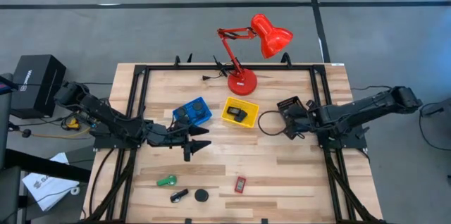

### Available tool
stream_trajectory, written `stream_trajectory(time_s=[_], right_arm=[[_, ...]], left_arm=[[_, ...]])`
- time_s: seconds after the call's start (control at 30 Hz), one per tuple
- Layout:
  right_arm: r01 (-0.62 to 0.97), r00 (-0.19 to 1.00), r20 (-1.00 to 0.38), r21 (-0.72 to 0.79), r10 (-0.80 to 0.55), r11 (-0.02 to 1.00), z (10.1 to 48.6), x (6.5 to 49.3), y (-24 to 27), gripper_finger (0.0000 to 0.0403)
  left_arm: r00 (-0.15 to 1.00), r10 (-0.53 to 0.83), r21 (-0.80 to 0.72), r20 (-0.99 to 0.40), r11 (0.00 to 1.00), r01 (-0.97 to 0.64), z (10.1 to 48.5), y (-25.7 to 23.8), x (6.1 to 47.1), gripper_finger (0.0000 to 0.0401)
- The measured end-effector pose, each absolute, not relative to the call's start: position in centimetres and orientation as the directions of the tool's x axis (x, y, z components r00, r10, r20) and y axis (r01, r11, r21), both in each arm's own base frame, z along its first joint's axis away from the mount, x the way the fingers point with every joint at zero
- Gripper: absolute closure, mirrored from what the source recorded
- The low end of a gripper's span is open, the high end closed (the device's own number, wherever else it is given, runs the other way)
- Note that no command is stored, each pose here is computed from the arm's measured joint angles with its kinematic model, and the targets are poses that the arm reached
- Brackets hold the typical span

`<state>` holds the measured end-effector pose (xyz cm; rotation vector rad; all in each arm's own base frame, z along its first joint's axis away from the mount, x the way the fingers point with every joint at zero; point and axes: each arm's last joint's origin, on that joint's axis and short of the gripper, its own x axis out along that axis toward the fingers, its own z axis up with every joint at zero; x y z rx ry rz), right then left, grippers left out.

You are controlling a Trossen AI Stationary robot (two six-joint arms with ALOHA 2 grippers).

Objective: Pick & Place Office items
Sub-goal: Put the white wrist watch into the black bin, then put the yellow hourglass into the blue bin

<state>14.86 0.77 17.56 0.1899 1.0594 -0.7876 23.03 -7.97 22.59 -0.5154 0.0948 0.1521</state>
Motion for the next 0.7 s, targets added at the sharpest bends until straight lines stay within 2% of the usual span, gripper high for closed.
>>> stream_trajectory(time_s=[0.17, 0.33, 0.43, 0.6, 0.7], right_arm=[[0.669, 0.299, -0.828, -0.173, -0.474, 0.723, 18.1, 15.4, 0.9, 0.0272], [0.657, 0.310, -0.833, -0.161, -0.458, 0.737, 20.3, 16.0, 1.0, 0.0269], [0.631, 0.354, -0.822, -0.142, -0.446, 0.763, 21.7, 16.5, 1.4, 0.0271], [0.517, 0.490, -0.782, -0.097, -0.386, 0.851, 22.8, 17.5, 3.0, 0.0275], [0.370, 0.553, -0.785, -0.067, -0.278, 0.926, 22.4, 17.6, 4.6, 0.0276]], left_arm=[[0.985, 0.121, -0.486, -0.124, 0.858, -0.166, 22.6, -8.0, 23.0, 0.0128], [0.986, 0.120, -0.491, -0.114, 0.856, -0.161, 22.7, -8.0, 23.0, 0.0128], [0.987, 0.120, -0.494, -0.110, 0.855, -0.159, 22.8, -8.0, 23.1, 0.0128], [0.993, -0.031, -0.501, -0.115, 0.865, -0.031, 22.8, -8.9, 22.8, 0.0128], [0.993, -0.075, -0.476, -0.096, 0.879, 0.020, 23.0, -9.7, 22.6, 0.0128]])
